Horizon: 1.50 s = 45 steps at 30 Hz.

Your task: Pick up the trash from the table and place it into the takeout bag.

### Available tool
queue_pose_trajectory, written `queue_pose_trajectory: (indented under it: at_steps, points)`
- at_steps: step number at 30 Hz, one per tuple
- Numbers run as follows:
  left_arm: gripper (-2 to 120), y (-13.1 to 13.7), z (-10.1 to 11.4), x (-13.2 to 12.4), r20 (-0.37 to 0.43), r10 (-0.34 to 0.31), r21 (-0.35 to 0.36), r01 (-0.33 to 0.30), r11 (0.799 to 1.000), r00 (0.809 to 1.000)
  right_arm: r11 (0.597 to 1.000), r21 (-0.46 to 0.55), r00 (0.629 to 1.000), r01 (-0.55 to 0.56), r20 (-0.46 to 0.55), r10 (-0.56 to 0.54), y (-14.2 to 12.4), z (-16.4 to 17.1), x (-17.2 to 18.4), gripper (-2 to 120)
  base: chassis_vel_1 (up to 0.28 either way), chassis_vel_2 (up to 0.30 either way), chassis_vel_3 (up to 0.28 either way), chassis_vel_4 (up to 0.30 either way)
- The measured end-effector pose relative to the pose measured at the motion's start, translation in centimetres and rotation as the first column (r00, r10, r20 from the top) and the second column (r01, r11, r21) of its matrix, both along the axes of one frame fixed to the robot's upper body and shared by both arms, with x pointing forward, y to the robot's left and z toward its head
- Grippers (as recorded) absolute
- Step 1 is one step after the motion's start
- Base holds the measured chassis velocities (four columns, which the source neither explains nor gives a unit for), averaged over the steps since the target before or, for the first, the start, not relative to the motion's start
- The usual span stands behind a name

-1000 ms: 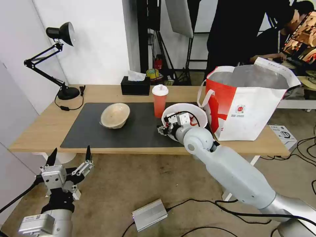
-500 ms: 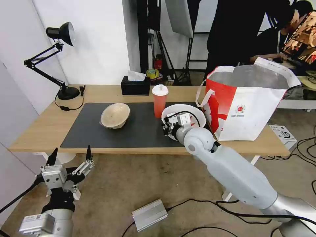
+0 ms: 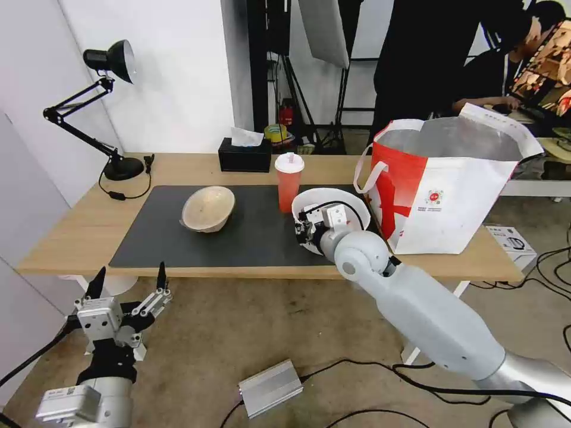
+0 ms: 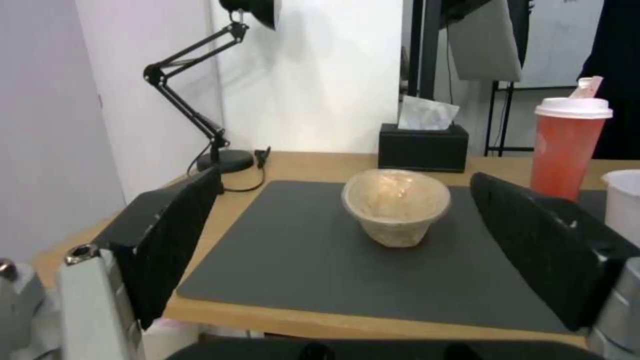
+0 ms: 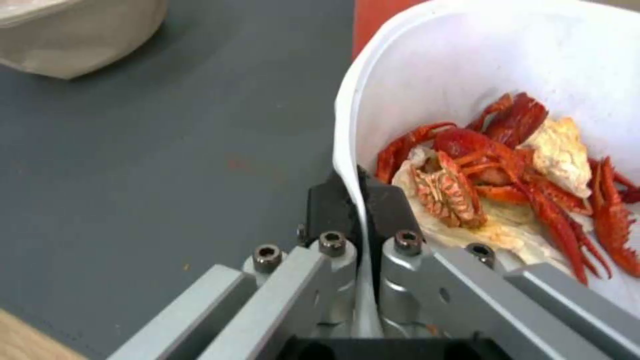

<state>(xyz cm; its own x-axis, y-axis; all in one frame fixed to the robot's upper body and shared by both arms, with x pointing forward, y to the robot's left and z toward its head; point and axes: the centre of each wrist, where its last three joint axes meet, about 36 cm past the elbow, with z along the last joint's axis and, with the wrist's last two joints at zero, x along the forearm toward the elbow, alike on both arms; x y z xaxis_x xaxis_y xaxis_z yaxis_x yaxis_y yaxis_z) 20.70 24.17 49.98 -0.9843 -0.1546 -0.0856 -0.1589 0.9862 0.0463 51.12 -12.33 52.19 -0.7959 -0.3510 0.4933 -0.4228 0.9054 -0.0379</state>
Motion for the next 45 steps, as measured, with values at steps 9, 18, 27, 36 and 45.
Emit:
queue_pose_trajectory:
  at_steps: [9, 18, 27, 36, 45]
  points:
    - [100, -0.1, 0.0, 0.0, 0.001, -0.003, -0.006, 0.003, 1.0, 1.0, 1.0, -0.007, 0.999, -0.012, 0.051, 0.012, -0.1, 1.5, -1.4, 0, 0.0, 0.0, 0.0, 0.0]
    - [100, -0.2, 0.0, 0.1, 0.003, -0.003, -0.006, 0.003, 1.0, 1.0, 0.999, -0.03, 0.993, -0.039, 0.108, 0.042, -0.3, 2.9, -2.8, 0, 0.0, 0.0, 0.0, 0.0]
    - [100, -0.1, 0.0, 0.1, 0.006, -0.001, -0.005, 0.001, 1.0, 1.0, 0.994, -0.072, 0.984, -0.079, 0.157, 0.089, 0.4, 3.0, -3.8, 0, 0.0, 0.0, 0.0, 0.0]
    - [100, -0.1, 0.1, 0.2, 0.011, -0.005, -0.003, 0.005, 1.0, 1.0, 0.983, -0.126, 0.966, -0.133, 0.206, 0.157, 1.2, 3.0, -4.5, 0, 0.0, 0.0, 0.0, 0.0]
    - [100, -0.2, 0.2, 0.4, 0.018, -0.008, -0.006, 0.008, 1.0, 1.0, 0.97, -0.153, 0.945, -0.19, 0.24, 0.223, 2.1, 4.0, -5.8, 0, 0.0, 0.0, 0.0, 0.0]
